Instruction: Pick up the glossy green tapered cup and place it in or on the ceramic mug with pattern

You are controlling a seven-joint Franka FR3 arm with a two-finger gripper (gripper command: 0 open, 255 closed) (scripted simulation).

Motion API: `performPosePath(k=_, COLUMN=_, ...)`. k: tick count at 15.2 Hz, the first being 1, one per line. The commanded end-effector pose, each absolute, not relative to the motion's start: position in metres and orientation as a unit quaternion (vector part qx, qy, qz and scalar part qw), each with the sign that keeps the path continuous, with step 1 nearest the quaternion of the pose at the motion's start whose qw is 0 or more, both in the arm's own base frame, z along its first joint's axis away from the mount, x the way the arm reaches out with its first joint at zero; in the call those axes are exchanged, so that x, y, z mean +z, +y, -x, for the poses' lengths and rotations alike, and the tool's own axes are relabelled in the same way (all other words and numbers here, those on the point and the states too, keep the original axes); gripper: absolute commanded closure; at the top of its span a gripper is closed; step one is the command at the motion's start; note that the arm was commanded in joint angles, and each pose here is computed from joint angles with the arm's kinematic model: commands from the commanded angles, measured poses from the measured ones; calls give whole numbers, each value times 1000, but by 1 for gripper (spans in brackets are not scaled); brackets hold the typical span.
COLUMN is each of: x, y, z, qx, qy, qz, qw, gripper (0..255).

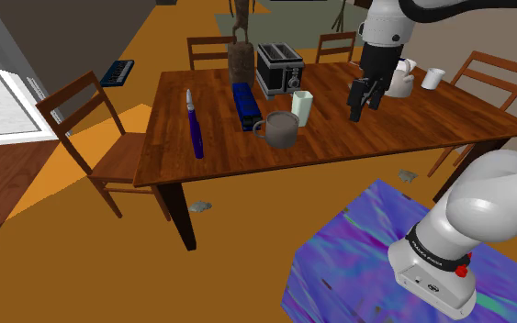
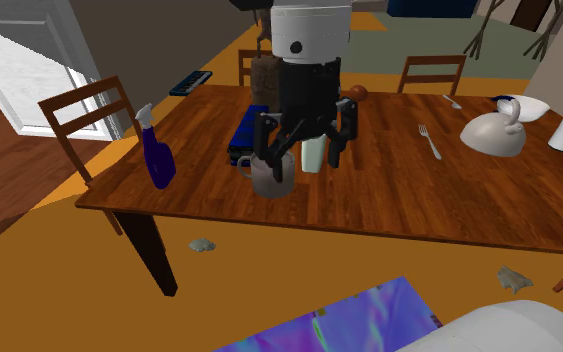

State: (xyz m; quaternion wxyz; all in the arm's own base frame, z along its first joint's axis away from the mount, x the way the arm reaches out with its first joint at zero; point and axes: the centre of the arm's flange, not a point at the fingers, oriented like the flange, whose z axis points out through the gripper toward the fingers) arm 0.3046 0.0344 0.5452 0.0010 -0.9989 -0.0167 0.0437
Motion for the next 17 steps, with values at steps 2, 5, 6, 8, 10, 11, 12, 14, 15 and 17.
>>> performPosePath(k=2, x=541, y=29, z=-316, qx=44, qy=-17, qz=999, qw=1, gripper=0)
performPosePath(k=5, x=528, y=13, z=-349, qx=44, qy=-20, qz=999, qw=0, gripper=0)
performPosePath(k=6, x=524, y=7, z=-361, qx=44, qy=-21, qz=999, qw=0, gripper=0)
performPosePath(k=8, x=515, y=-4, z=-383, qx=43, qy=-22, qz=999, qw=0, gripper=0)
performPosePath(k=10, x=507, y=-15, z=-405, qx=43, qy=-24, qz=999, qw=-1, gripper=0)
performPosePath(k=11, x=502, y=-20, z=-417, qx=43, qy=-25, qz=999, qw=-1, gripper=0)
performPosePath(k=12, x=498, y=-25, z=-428, qx=43, qy=-25, qz=999, qw=-1, gripper=0)
performPosePath(k=14, x=490, y=-36, z=-450, qx=43, qy=-27, qz=999, qw=-2, gripper=0)
performPosePath(k=15, x=485, y=-41, z=-462, qx=43, qy=-28, qz=999, qw=-2, gripper=0)
performPosePath(k=17, x=477, y=-52, z=-484, qx=43, qy=-29, qz=999, qw=-2, gripper=0)
